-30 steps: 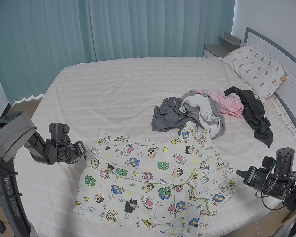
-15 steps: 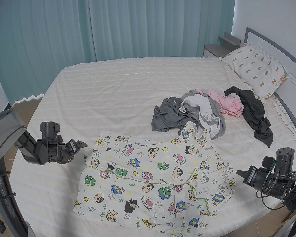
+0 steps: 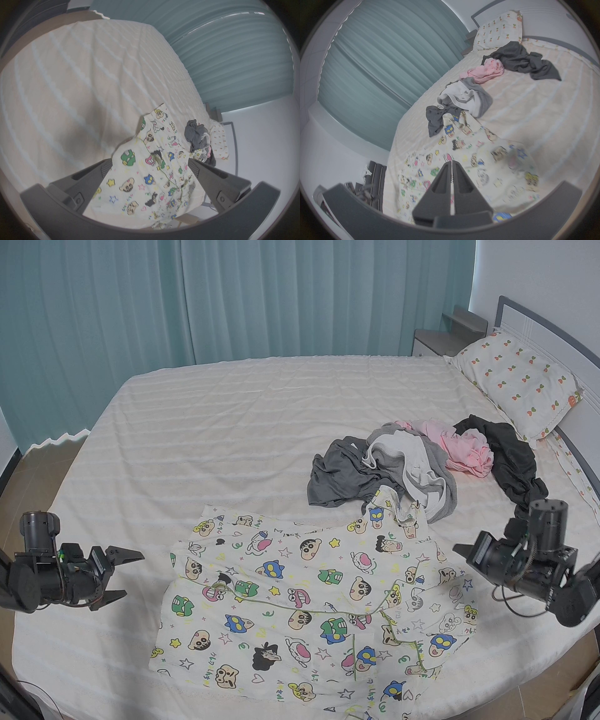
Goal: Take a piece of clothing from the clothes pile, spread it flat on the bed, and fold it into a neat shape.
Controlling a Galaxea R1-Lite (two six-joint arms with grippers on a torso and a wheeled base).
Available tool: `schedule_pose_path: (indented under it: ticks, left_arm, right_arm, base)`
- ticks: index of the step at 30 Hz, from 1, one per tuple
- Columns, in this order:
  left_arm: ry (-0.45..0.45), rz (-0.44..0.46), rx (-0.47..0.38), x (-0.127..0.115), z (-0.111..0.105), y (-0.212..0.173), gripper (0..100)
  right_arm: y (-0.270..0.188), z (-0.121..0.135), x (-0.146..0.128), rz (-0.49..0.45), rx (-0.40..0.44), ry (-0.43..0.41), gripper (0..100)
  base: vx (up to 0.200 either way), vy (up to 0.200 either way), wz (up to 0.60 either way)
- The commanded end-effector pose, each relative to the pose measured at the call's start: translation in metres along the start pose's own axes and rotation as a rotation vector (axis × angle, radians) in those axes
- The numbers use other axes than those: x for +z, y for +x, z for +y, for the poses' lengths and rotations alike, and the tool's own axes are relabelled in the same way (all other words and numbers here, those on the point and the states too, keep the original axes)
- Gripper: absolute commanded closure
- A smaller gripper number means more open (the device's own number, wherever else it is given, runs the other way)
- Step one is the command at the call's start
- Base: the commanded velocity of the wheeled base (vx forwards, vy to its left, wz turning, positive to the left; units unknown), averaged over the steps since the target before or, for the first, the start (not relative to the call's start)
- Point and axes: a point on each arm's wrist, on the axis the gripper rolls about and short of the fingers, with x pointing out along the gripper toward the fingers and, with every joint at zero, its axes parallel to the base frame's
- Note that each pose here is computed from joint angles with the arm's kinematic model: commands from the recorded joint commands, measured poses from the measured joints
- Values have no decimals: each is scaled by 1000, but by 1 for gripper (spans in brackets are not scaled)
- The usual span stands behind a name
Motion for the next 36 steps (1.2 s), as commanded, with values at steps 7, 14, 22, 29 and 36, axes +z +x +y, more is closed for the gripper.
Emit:
schedule_pose_path:
  ticks: [7, 14, 22, 29, 36]
  left_arm:
    - [-96, 6, -70, -41, 12, -44, 0]
    - [-101, 26, -77, -44, 13, -44, 0]
    - [-105, 33, -76, -46, 15, -44, 0]
    - [-105, 35, -74, -46, 15, -43, 0]
    - [-107, 35, -74, -46, 15, -43, 0]
  right_arm:
    - [131, -13, -3, 91, -61, 92, 0]
    - [169, -5, -1, 71, -20, 89, 0]
    - [192, 14, 5, 23, 44, 79, 0]
    - [205, 28, 1, 28, 71, 134, 0]
    - [225, 25, 2, -12, 11, 131, 0]
  base:
    - [0, 0, 0]
    - [0, 0, 0]
    - [0, 0, 0]
    - [0, 0, 0]
    - [0, 0, 0]
